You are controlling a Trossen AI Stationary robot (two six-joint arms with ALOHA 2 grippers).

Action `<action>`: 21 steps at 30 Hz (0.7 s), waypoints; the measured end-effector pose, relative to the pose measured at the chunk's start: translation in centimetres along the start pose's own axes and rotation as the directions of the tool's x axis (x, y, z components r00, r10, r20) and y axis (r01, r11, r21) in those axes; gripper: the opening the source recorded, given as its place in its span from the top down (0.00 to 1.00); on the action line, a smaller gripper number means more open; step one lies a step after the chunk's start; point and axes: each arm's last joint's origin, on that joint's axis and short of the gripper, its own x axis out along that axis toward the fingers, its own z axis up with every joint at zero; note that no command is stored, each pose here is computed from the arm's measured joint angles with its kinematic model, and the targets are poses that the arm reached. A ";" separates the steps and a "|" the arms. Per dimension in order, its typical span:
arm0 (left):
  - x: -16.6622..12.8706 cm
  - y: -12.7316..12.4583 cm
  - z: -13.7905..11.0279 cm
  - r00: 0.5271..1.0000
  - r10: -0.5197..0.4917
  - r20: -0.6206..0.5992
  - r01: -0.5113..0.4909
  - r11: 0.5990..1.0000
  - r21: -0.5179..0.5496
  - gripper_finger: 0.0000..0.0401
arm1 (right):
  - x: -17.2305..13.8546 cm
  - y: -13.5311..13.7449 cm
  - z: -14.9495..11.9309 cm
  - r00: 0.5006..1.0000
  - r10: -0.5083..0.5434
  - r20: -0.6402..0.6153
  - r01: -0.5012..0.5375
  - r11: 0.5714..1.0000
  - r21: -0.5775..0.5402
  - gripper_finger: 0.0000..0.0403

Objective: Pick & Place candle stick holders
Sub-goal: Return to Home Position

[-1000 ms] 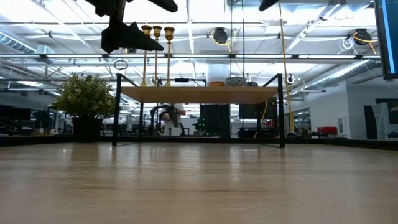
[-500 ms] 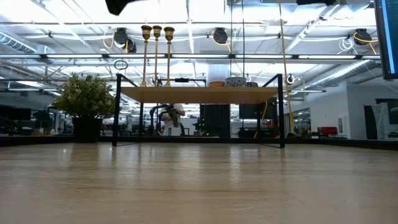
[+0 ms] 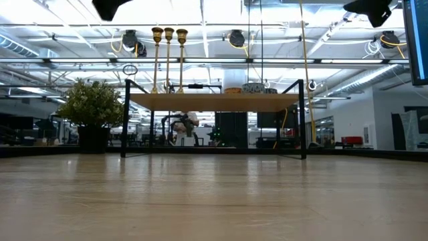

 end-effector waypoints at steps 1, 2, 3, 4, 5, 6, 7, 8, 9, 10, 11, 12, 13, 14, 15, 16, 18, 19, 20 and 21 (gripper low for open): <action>-0.4 0.3 -0.6 0.999 -0.013 0.030 0.013 1.000 -0.009 0.09 | -0.3 -0.1 -0.2 1.000 0.003 0.012 -0.003 1.000 0.003 0.20; -0.9 0.6 -1.2 0.999 -0.023 0.049 0.023 1.000 -0.014 0.09 | -0.6 -0.3 -0.4 1.000 0.006 0.023 -0.006 1.000 0.006 0.20; -1.3 1.0 -1.8 0.997 -0.032 0.067 0.034 0.999 -0.020 0.09 | -0.9 -0.4 -0.6 0.999 0.007 0.033 -0.007 1.000 0.008 0.20; -1.8 1.3 -2.4 0.996 -0.041 0.085 0.044 0.999 -0.028 0.09 | -1.2 -0.6 -0.9 0.999 0.007 0.041 -0.007 1.000 0.010 0.20; -2.3 1.6 -2.8 0.994 -0.050 0.101 0.054 0.998 -0.035 0.09 | -1.5 -0.7 -1.1 0.999 0.008 0.049 -0.009 1.000 0.012 0.20; -2.8 1.9 -3.3 0.992 -0.055 0.111 0.059 0.997 -0.039 0.09 | -1.7 -0.8 -1.3 0.998 0.010 0.060 -0.011 1.000 0.015 0.20; -3.3 2.2 -3.7 0.991 -0.060 0.118 0.065 0.997 -0.042 0.09 | -2.0 -0.9 -1.4 0.997 0.007 0.075 -0.008 1.000 0.020 0.20; -3.7 2.5 -4.0 0.990 -0.063 0.123 0.069 0.997 -0.044 0.09 | -2.3 -1.1 -1.5 0.996 -0.006 0.088 0.003 1.000 0.026 0.20; -4.2 2.8 -4.1 0.989 -0.066 0.131 0.073 0.996 -0.047 0.09 | -2.5 -1.2 -1.7 0.995 -0.012 0.095 0.009 0.999 0.033 0.20; -4.6 3.0 -4.2 0.988 -0.069 0.140 0.076 0.996 -0.044 0.09 | -2.8 -1.4 -1.9 0.994 -0.029 0.104 0.025 0.999 0.042 0.20; -5.1 3.3 -4.3 0.987 -0.070 0.145 0.076 0.996 -0.036 0.09 | -3.0 -1.6 -2.1 0.993 -0.040 0.110 0.035 0.998 0.047 0.20; -5.5 3.5 -4.3 0.987 -0.070 0.146 0.075 0.997 -0.029 0.09 | -3.2 -1.7 -2.2 0.992 -0.051 0.119 0.046 0.998 0.050 0.20; -6.0 3.7 -4.2 0.987 -0.069 0.143 0.073 0.997 -0.024 0.09 | -3.4 -1.8 -2.4 0.991 -0.052 0.124 0.046 0.998 0.051 0.20; -6.5 3.9 -4.1 0.989 -0.067 0.135 0.070 0.997 -0.018 0.09 | -3.7 -1.9 -2.5 0.990 -0.052 0.128 0.045 0.998 0.053 0.20; -7.0 4.2 -4.0 0.989 -0.067 0.132 0.069 0.997 -0.016 0.09 | -3.8 -2.0 -2.7 0.990 -0.052 0.131 0.045 0.998 0.054 0.20; -7.5 4.4 -3.9 0.989 -0.067 0.135 0.070 0.997 -0.016 0.09 | -4.0 -2.1 -2.8 0.989 -0.051 0.136 0.044 0.997 0.056 0.20; -8.6 4.9 -3.7 0.989 -0.066 0.130 0.068 0.998 -0.006 0.09 | -4.2 -2.2 -3.0 0.988 -0.054 0.146 0.046 0.997 0.058 0.20; -9.2 5.1 -3.6 0.989 -0.067 0.135 0.066 0.998 0.008 0.09 | -4.3 -2.3 -3.2 0.986 -0.064 0.152 0.056 0.997 0.060 0.20; -9.8 5.4 -3.5 0.987 -0.070 0.148 0.068 0.998 0.020 0.09 | -4.4 -2.4 -3.4 0.986 -0.071 0.154 0.062 0.996 0.060 0.20; -10.3 5.6 -3.3 0.984 -0.073 0.164 0.068 0.997 0.035 0.09 | -4.4 -2.5 -3.6 0.986 -0.074 0.152 0.066 0.996 0.060 0.20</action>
